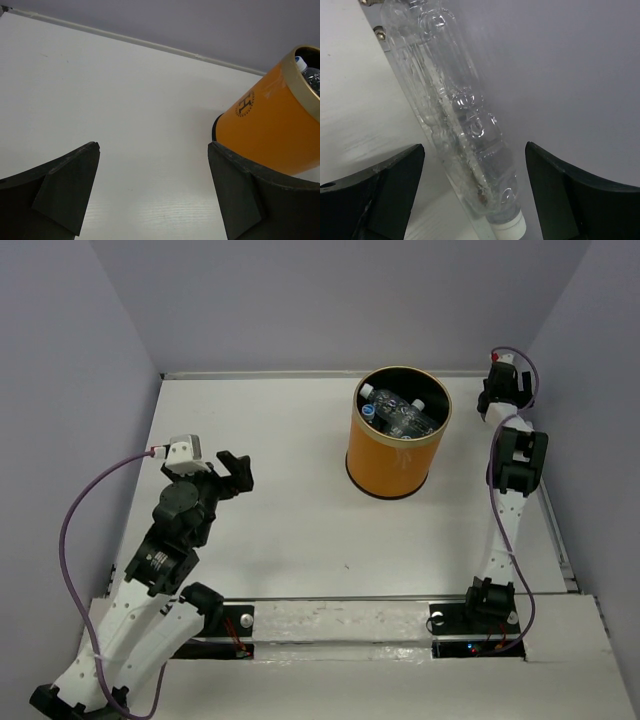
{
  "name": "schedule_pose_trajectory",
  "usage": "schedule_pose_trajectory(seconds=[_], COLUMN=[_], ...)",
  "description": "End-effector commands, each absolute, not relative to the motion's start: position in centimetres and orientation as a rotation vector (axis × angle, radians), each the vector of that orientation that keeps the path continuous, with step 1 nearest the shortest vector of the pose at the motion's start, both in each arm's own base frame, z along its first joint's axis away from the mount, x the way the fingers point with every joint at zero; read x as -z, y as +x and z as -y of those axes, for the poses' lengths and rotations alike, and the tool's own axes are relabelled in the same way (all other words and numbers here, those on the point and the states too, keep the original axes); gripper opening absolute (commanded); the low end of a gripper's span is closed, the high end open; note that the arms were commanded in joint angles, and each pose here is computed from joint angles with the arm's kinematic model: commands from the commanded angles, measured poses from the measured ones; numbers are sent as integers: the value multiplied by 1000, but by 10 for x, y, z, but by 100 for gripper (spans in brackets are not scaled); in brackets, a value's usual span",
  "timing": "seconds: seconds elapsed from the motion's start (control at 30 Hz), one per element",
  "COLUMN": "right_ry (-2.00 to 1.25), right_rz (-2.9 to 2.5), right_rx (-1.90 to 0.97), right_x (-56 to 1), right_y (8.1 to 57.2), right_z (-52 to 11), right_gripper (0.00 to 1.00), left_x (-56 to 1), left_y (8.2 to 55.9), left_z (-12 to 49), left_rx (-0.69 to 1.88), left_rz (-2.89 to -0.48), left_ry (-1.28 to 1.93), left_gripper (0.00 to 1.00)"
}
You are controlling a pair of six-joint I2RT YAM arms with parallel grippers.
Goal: Put the plastic bottles in the bin
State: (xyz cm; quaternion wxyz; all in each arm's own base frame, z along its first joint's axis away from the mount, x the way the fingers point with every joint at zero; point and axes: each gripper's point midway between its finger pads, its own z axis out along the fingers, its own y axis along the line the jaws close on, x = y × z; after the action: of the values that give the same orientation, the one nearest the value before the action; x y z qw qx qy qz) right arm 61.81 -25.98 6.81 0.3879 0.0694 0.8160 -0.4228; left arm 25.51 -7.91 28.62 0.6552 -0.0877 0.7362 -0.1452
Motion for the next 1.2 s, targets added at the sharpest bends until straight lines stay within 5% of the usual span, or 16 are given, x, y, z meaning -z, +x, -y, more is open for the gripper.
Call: schedule_pose_trajectory(seconds=[0.0, 0.27, 0.37, 0.43, 0.67, 1.17], right_ry=[189, 197, 211, 238, 392, 631], right_rz=[-2006, -2044, -2036, -2010, -1823, -1562], right_rx=[1164, 1160, 1181, 1147, 810, 50], right_x=[-81, -49, -48, -59, -149, -243], right_y=[626, 621, 618, 619, 615, 503], right_z=[279, 296, 304, 301, 267, 144], right_gripper=[85, 69, 39, 30, 22, 22], left_x=[-289, -281, -279, -279, -282, -303], left_y=[264, 272, 275, 276, 278, 263], left_z=[82, 82, 80, 80, 79, 88], left_rx=[329, 313, 308, 310, 319, 416], left_rz=[-1656, -1685, -1693, -1693, -1689, -1617], left_ry=[-182, -181, -188, -188, -188, -151], left_gripper=[99, 99, 99, 99, 98, 98])
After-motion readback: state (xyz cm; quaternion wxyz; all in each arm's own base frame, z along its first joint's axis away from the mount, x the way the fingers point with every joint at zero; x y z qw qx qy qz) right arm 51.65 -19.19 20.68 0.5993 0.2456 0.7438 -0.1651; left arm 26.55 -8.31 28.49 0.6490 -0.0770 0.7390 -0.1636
